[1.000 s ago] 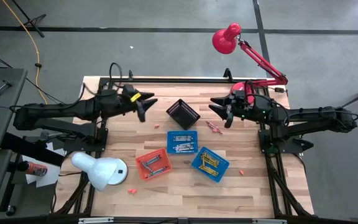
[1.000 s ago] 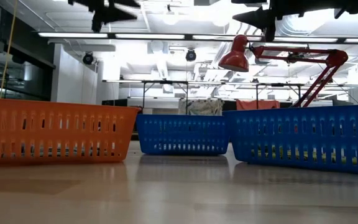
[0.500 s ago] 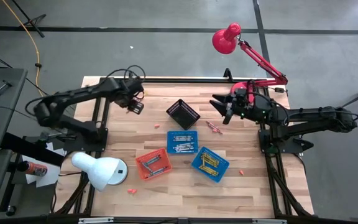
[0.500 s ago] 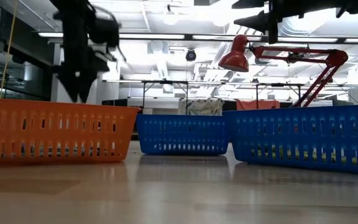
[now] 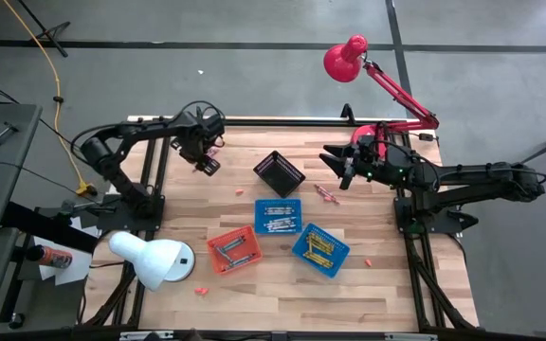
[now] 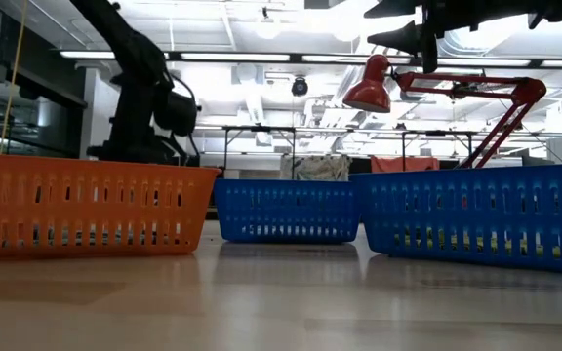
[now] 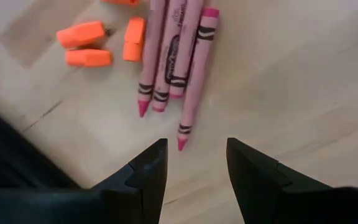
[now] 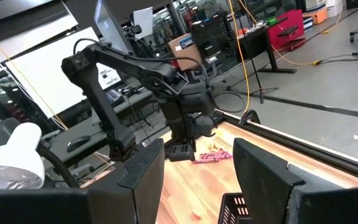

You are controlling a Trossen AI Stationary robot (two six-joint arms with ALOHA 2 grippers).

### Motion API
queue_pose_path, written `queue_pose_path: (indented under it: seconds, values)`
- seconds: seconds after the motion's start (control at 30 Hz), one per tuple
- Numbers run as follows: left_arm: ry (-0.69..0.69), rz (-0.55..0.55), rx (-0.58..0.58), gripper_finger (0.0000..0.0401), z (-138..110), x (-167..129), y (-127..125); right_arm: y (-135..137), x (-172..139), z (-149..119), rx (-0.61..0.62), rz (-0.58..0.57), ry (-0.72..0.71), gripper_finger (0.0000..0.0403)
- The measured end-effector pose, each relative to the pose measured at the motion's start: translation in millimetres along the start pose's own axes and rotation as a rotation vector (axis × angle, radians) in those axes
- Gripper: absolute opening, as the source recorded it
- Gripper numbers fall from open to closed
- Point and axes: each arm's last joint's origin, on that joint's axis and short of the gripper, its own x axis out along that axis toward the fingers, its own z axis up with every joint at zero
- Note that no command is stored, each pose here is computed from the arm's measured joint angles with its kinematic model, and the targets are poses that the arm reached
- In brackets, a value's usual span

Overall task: Sort crayons
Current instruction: Put the pink crayon into the black bin

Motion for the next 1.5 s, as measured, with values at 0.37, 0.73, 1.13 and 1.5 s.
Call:
queue_pose_path:
  seconds: [0.37, 0.73, 1.13, 1.5]
  values:
    - [0.048, -0.047, 0.034, 0.0154, 9, 16, 6, 0, 0, 0, 0.000, 0.001, 0.001, 0.0184]
    - [0.121, -0.034, 0.062, 0.0154, 13, 34, 5, 0, 0, 0, 0.005, 0.001, 0.002, 0.0184]
    - [0.149, -0.021, 0.042, 0.0016, 13, 38, 4, 0, 0, 0, 0.006, 0.001, 0.002, 0.0184]
    - [0.009, -0.102, 0.044, 0.0003, -1, 0, -8, -1, 0, -3, -0.005, -0.013, 0.033, 0.0184]
